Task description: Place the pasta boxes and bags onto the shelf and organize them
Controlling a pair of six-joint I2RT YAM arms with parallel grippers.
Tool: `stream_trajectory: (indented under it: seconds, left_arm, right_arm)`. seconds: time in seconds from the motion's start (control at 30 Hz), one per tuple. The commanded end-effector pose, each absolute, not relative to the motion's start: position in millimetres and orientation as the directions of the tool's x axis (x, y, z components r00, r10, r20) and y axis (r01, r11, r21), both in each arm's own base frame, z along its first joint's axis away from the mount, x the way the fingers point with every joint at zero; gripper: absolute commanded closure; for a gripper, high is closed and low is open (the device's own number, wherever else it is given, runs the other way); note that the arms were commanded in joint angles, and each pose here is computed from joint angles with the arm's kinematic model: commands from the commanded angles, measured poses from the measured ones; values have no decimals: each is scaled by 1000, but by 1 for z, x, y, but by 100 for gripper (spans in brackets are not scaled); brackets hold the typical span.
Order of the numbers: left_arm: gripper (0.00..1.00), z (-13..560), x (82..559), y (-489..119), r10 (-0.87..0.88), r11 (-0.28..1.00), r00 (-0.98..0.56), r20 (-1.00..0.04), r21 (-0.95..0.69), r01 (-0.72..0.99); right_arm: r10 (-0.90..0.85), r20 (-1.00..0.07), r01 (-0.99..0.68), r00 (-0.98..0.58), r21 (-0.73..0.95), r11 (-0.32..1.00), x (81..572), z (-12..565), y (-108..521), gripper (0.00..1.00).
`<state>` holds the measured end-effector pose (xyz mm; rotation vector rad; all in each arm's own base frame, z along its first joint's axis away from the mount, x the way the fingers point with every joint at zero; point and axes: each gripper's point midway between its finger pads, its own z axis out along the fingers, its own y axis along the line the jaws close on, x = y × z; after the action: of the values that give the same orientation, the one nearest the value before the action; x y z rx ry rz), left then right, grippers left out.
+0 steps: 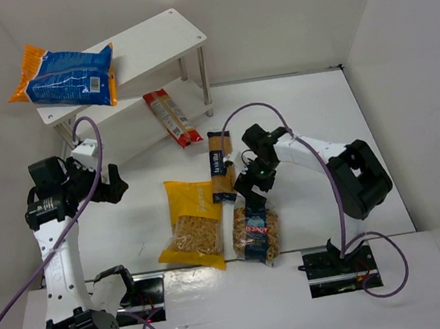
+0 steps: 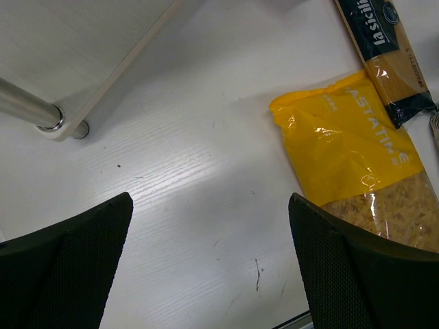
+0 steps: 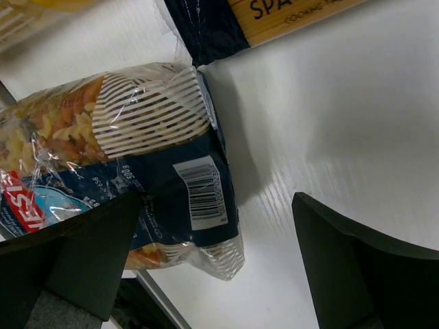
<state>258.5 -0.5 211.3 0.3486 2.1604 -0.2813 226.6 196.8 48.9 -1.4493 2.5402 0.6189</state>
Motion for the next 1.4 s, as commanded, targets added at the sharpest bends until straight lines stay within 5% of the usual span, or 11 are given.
stream_trajectory:
  seconds: [0.0,0.17,0.23,0.33,0.53,0.87,1.2,1.37]
  left_arm:
    - [0,219,262,-4,165,924,-514,-842,-51,380]
    - [0,219,262,-4,165,924,-514,-842,-51,380]
    - [0,219,262,-4,165,924,-514,-842,-51,380]
    - [0,217,262,-4,162,923,-521,-838,-57,380]
    - [0,217,262,-4,162,923,-521,-838,-57,380]
    - [0,219,262,-4,165,924,-514,-842,-51,380]
    - [0,217,261,-45,239,830,-473,-848,-75,553]
    - [0,209,258,-96,311,673,-453,-836,-142,725]
  right_arm:
    - [-830,-295,-866,-474,329,377,216,45,197,0]
    - [-863,-255,-866,-437,377,327,202,34,197,0]
    - [-871,-245,-865,-425,395,310,197,31,199,11]
    - [-878,-202,-852,-433,410,326,193,20,198,100]
    - [-843,-285,-884,-456,252,393,233,46,207,100]
    - [-621,-684,-896,-382,109,431,311,193,266,100]
    - [-452,-797,-906,-401,271,326,316,220,285,100]
    - [-415,-815,-911,-405,322,258,313,230,289,100]
